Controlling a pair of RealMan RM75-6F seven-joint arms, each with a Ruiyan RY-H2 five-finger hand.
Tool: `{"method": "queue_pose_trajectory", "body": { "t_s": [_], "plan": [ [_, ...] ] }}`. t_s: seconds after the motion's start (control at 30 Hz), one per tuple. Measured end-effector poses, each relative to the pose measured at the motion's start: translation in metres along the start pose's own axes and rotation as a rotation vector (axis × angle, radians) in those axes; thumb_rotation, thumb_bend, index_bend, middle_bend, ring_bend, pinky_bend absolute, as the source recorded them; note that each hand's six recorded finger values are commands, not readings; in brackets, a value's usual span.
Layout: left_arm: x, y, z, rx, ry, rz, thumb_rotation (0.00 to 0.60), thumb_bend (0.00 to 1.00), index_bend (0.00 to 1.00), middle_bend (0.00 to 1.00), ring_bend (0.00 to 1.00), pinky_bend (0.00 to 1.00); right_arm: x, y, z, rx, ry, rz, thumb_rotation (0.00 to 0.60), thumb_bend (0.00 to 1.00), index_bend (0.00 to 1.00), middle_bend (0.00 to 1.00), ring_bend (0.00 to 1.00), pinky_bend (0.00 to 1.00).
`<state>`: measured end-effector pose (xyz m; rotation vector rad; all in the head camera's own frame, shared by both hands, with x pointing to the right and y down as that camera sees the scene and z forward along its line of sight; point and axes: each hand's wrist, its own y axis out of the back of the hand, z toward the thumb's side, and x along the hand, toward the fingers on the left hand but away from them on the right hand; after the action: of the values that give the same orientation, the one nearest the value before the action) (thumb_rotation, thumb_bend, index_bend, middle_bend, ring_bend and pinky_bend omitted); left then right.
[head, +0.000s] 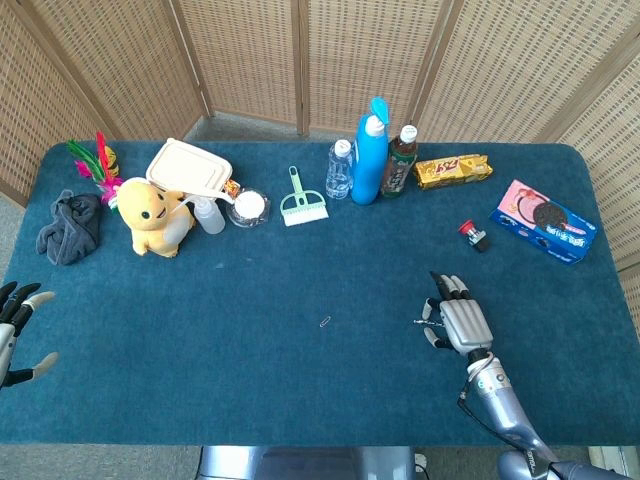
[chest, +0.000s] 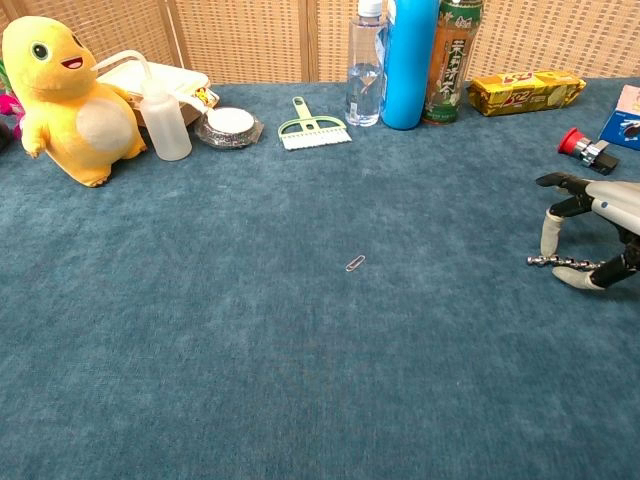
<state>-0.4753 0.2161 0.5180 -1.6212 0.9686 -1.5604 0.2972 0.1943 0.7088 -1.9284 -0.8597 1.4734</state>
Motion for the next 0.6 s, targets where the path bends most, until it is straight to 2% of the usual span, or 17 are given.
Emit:
{"method": "queue_pose_trajectory", "body": {
  "t_s": [0.33,0.6],
  "plan": [
    [0.0000,-0.0003,-0.0001,-0.002,0.001,-0.003,0.600,0.34,0.17,0.12,0.00,0.13,-0.0012,-0.0049,-0.0015,0.001,-0.003,0.002,0.600,0.42,0.55,0.00,0.00,0.00],
    [0.0000,-0.0013,0.0003,0.002,-0.001,-0.006,0.600,0.34,0.17,0.12,0.00,0.12,-0.0010,-0.0041,-0.0006,-0.003,0.003,-0.006,0.600,0.48,0.62,0.00,0.00,0.00]
  ]
}}
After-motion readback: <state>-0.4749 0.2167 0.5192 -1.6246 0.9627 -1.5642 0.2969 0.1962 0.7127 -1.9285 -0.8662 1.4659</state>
